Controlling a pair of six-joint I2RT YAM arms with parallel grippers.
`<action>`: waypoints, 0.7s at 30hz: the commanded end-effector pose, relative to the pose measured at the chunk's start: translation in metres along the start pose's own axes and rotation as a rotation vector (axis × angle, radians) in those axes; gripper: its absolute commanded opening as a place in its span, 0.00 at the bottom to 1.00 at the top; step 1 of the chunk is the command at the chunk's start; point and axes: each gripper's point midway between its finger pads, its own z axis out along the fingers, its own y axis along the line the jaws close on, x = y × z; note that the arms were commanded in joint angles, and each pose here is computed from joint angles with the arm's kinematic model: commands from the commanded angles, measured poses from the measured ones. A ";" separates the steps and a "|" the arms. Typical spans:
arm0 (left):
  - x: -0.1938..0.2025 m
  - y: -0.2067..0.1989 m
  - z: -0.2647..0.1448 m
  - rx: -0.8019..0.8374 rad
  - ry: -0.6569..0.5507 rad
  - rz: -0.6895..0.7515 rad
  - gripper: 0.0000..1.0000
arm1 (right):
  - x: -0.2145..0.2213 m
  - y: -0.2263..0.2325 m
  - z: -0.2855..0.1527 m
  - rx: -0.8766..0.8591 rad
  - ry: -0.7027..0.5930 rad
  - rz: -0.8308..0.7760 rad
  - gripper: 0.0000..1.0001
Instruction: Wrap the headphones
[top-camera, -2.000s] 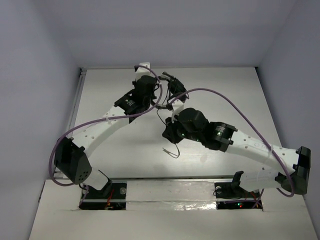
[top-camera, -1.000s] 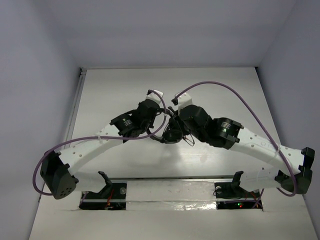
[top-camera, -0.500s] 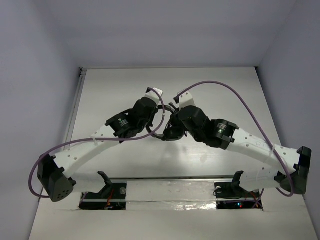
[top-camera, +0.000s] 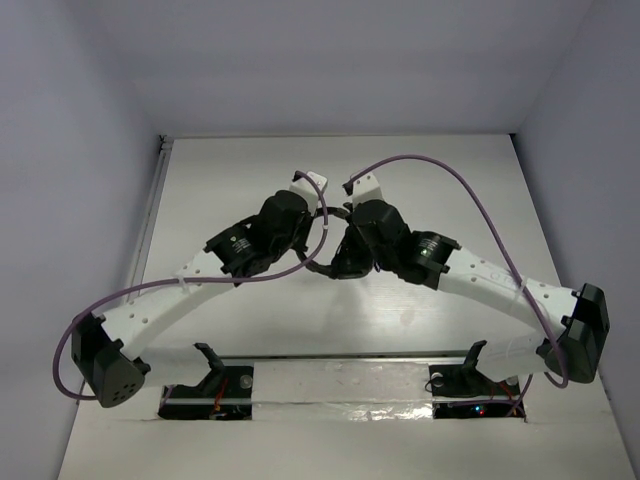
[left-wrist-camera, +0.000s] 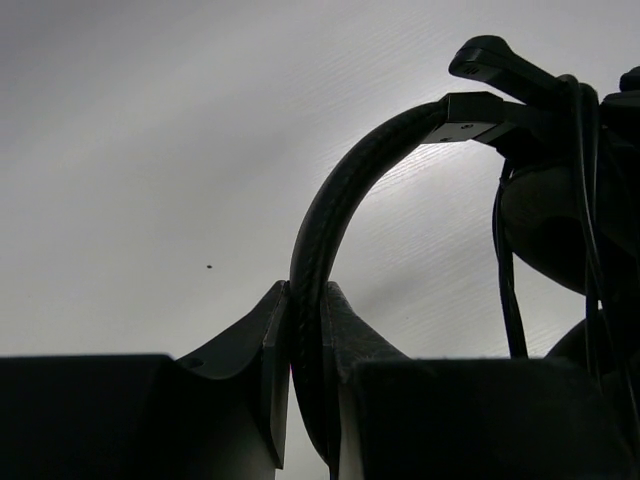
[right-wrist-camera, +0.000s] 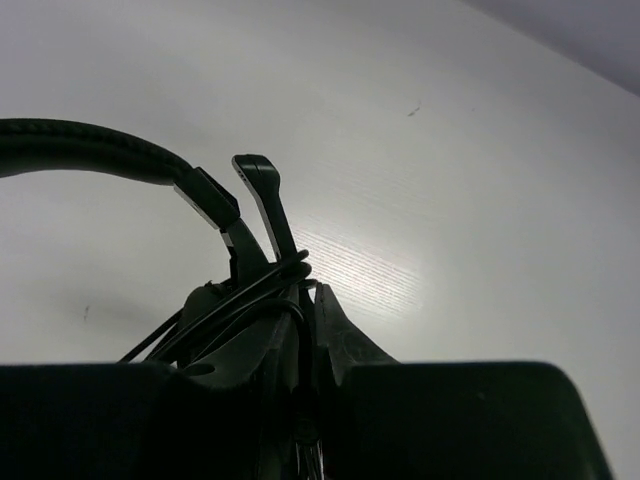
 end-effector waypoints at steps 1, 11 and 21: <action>-0.013 -0.023 -0.031 0.179 -0.041 0.054 0.00 | -0.026 -0.035 0.012 0.132 -0.100 0.118 0.14; -0.005 -0.018 -0.028 0.176 -0.022 0.060 0.00 | -0.037 -0.031 0.005 -0.096 -0.147 0.177 0.25; -0.036 -0.033 -0.059 0.331 -0.100 0.036 0.00 | -0.047 0.000 -0.028 -0.519 -0.233 0.158 0.00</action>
